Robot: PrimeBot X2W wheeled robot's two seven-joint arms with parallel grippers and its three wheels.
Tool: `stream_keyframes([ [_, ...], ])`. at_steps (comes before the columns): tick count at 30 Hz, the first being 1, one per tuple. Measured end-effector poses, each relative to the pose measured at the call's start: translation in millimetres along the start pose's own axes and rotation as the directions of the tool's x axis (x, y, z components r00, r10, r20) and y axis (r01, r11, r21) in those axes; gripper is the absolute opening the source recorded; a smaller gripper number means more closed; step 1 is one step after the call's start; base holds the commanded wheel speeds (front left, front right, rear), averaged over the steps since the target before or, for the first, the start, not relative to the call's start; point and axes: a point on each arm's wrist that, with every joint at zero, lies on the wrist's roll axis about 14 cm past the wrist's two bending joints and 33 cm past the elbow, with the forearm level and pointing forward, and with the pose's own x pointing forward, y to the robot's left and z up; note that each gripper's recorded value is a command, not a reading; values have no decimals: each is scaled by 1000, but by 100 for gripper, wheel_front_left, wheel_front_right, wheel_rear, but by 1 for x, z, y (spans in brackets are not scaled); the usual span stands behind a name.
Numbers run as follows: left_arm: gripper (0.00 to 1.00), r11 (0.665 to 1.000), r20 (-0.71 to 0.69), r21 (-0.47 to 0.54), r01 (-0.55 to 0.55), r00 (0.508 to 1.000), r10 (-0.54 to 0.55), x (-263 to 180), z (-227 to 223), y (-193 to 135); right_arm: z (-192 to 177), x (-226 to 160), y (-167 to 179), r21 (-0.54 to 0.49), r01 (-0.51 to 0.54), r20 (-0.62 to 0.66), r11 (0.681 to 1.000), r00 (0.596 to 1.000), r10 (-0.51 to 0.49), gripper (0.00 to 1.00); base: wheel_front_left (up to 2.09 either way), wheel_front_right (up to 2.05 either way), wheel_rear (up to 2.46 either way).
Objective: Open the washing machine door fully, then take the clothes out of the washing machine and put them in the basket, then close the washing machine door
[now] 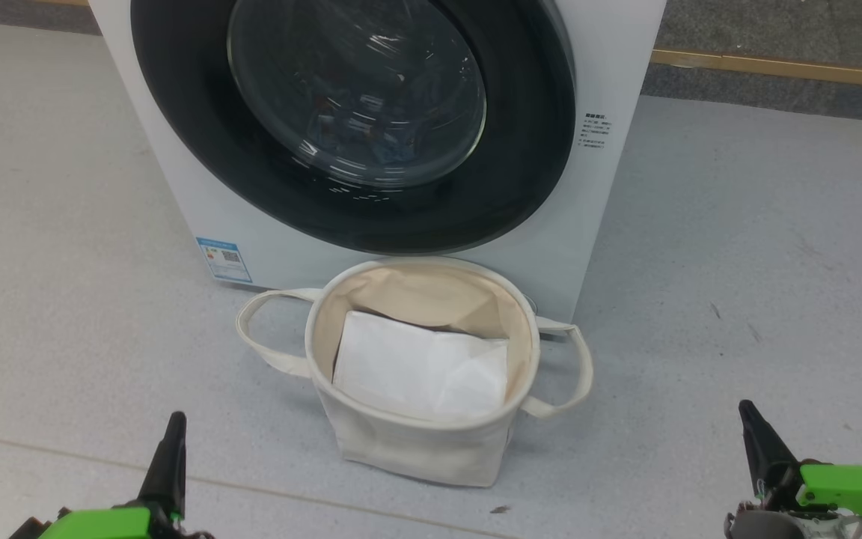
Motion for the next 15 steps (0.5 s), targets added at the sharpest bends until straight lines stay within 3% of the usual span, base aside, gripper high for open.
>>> stream_keyframes([
  [15, 0, 1000, 0, 0, 0, 1000, 0, 0, 0, 0, 0, 0, 0, 0, 0, 0, 1000, 1000, 0, 0, 0, 0, 0],
])
